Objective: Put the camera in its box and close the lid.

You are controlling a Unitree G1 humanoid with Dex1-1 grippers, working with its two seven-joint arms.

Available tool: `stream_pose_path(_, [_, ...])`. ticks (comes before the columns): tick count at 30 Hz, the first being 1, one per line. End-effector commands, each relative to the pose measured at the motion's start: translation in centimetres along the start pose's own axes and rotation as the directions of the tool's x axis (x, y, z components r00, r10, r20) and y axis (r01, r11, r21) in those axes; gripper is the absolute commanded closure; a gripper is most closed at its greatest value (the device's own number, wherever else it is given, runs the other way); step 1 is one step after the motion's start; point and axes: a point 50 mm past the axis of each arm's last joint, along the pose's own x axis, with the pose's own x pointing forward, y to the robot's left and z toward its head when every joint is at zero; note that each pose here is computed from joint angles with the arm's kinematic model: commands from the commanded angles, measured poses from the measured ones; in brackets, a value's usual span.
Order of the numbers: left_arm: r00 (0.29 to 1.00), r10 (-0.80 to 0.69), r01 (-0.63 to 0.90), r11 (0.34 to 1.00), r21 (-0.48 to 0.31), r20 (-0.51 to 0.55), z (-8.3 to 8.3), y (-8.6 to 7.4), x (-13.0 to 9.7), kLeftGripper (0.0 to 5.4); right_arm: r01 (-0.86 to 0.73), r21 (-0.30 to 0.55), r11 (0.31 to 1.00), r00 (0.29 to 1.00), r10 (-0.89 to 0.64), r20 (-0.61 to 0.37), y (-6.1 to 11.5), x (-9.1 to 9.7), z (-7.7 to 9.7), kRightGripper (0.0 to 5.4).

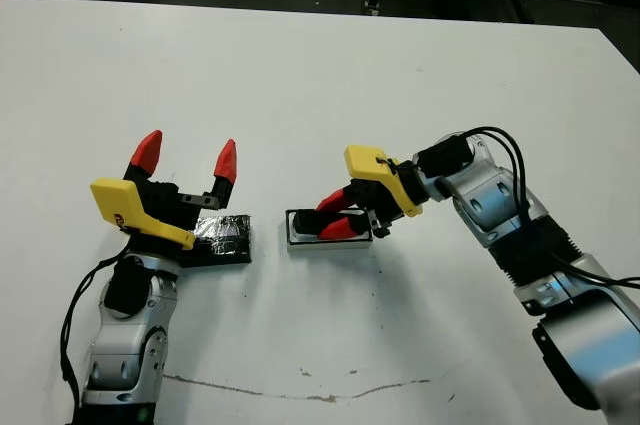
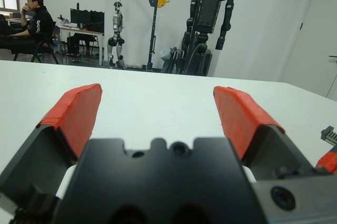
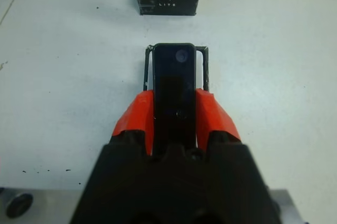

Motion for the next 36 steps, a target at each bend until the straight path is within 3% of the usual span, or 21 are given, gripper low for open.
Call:
stream_pose_path(1, [1.000,0.001,-0.001,1.000,0.014,-0.011,-0.3,0.1,-0.3,0.00,0.036,0.090,0.995,0.995,-0.028,-0.094,0.2,-0.6,-2.4,3.73])
stream_pose_path(5, [1.000,0.004,-0.004,1.000,-0.001,-0.013,-0.3,0.1,-0.3,0.00,0.043,0.112,0.993,0.996,-0.034,-0.084,0.1,-0.6,-2.4,3.73])
stream_pose_path(15, [1.000,0.003,-0.003,1.000,0.015,-0.014,-0.3,0.1,-0.3,0.00,0.093,0.134,0.987,0.995,-0.089,-0.034,-0.4,-1.0,-2.5,2.18])
stream_pose_path(29, [1.000,0.005,-0.005,1.000,0.002,-0.018,-0.3,0.1,-0.3,0.00,0.059,0.033,0.998,0.998,-0.059,0.003,-0.7,-2.1,-1.9,0.06])
stream_pose_path(36, [1.000,0.001,-0.001,1.000,0.009,-0.014,-0.3,0.1,-0.2,0.00,0.065,0.038,0.997,0.994,-0.067,0.081,-1.4,-4.8,-0.3,0.06])
